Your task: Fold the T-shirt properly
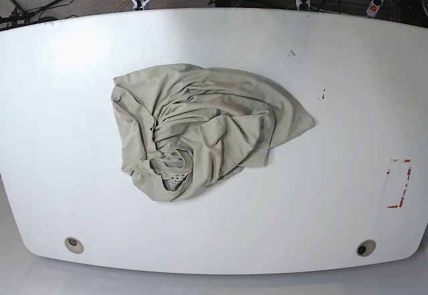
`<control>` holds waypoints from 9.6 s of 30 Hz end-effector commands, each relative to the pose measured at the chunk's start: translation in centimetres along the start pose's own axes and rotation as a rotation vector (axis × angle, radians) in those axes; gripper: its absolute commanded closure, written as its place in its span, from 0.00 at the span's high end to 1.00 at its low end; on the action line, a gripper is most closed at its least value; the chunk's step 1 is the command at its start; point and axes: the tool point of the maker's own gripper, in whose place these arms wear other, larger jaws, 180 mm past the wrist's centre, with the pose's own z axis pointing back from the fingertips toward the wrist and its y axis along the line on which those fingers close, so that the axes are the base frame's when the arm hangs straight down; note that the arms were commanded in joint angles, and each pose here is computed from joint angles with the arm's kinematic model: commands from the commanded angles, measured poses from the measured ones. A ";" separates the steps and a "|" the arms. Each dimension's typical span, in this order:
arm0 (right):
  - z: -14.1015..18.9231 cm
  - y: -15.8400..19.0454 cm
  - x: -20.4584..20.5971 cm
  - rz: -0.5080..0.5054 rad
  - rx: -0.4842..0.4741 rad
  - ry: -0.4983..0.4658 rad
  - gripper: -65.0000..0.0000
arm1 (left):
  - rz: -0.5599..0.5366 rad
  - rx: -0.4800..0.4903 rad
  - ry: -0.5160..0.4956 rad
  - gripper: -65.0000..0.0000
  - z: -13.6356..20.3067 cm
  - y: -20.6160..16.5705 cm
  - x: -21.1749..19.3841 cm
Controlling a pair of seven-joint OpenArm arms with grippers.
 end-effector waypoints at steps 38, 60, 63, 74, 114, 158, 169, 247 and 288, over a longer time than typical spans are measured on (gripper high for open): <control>6.0 3.2 -1.1 0.126 -0.007 -0.098 0.24 | -0.005 0.045 -0.229 0.60 5.9 3.2 -2.6; 19.6 4.9 -0.7 0.108 0.026 -0.245 0.24 | -0.050 0.066 -0.549 0.60 22.5 4.4 -0.3; 21.2 5.5 -0.5 0.111 0.038 -0.259 0.24 | -0.014 0.057 -0.593 0.60 25.1 4.8 0.5; 25.5 4.1 5.4 0.051 0.003 -0.453 0.24 | 0.005 0.101 -0.727 0.60 30.0 6.6 4.0; 26.1 8.0 31.4 0.245 0.081 -0.774 0.56 | -0.015 0.154 -1.121 0.81 33.2 7.0 18.1; 13.1 17.0 40.7 0.367 0.266 -0.597 0.56 | -0.091 0.205 -1.152 0.81 34.1 7.2 22.4; 14.4 17.8 42.7 0.381 0.273 -0.640 0.00 | -0.089 0.205 -1.132 0.81 33.8 7.3 22.3; 31.5 8.2 43.6 0.458 -0.040 -1.013 0.00 | -0.321 -0.055 -0.927 0.01 28.6 -4.2 38.4; 50.7 2.7 62.4 0.383 -0.144 -1.175 0.00 | -0.115 0.332 -1.468 0.01 60.6 8.9 46.1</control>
